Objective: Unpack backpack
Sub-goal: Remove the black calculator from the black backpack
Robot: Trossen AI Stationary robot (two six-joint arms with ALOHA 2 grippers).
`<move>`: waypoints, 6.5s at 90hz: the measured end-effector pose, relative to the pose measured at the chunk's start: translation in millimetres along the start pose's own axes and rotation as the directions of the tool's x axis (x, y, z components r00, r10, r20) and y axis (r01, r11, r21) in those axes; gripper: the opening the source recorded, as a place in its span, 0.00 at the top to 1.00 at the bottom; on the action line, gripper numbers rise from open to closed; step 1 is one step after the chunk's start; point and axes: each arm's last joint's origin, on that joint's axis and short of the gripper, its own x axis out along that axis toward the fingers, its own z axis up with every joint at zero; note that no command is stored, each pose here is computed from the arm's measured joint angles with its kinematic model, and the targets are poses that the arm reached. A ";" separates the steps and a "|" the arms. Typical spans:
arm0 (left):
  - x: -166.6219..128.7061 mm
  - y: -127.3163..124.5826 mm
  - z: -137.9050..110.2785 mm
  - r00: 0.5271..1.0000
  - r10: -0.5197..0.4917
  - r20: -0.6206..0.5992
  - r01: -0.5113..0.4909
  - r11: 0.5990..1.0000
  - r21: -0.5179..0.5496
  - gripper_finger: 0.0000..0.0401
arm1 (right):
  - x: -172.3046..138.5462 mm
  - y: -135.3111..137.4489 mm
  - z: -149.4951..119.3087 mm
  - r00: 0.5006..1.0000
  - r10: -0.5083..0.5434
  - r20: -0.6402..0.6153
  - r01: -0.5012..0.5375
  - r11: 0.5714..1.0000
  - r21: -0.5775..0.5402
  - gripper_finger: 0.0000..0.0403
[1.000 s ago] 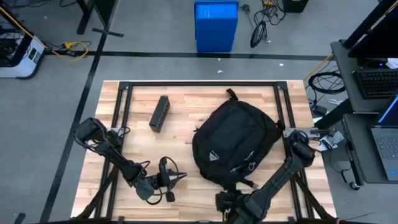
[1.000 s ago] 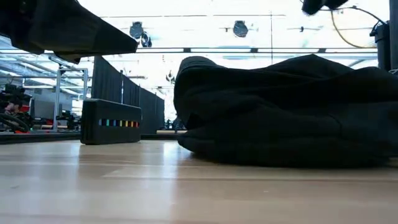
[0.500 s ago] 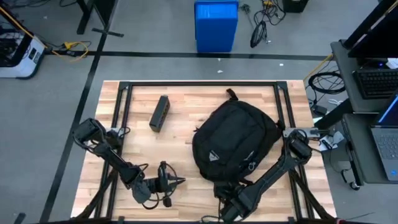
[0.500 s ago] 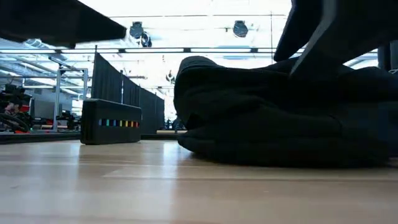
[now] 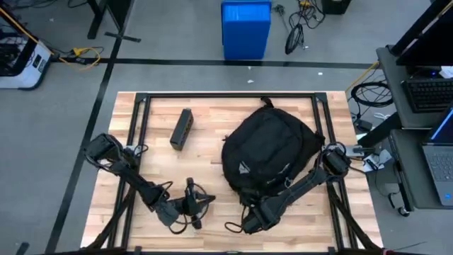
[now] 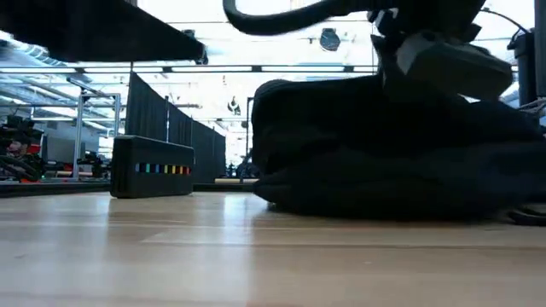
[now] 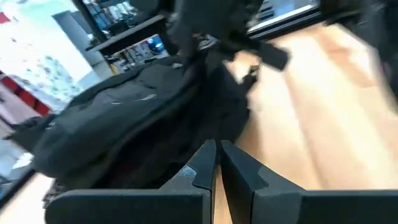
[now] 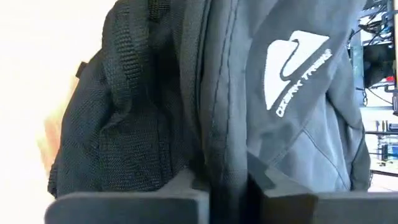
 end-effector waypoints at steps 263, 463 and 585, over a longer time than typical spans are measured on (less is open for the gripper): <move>167.7 69.1 0.6 0.973 -0.116 -0.198 0.209 0.809 0.550 0.54 | -93.8 -101.3 2.3 0.963 0.221 0.157 -0.257 0.928 0.269 1.00; 211.1 95.2 15.5 0.953 -0.133 -0.272 0.279 0.733 0.621 0.60 | -133.1 -129.2 -15.1 0.909 0.222 0.353 -0.326 0.906 0.270 1.00; 193.0 68.7 21.5 0.931 0.107 -0.348 0.199 0.651 0.733 0.92 | -133.8 -128.5 -15.0 0.906 0.230 0.356 -0.333 0.905 0.264 1.00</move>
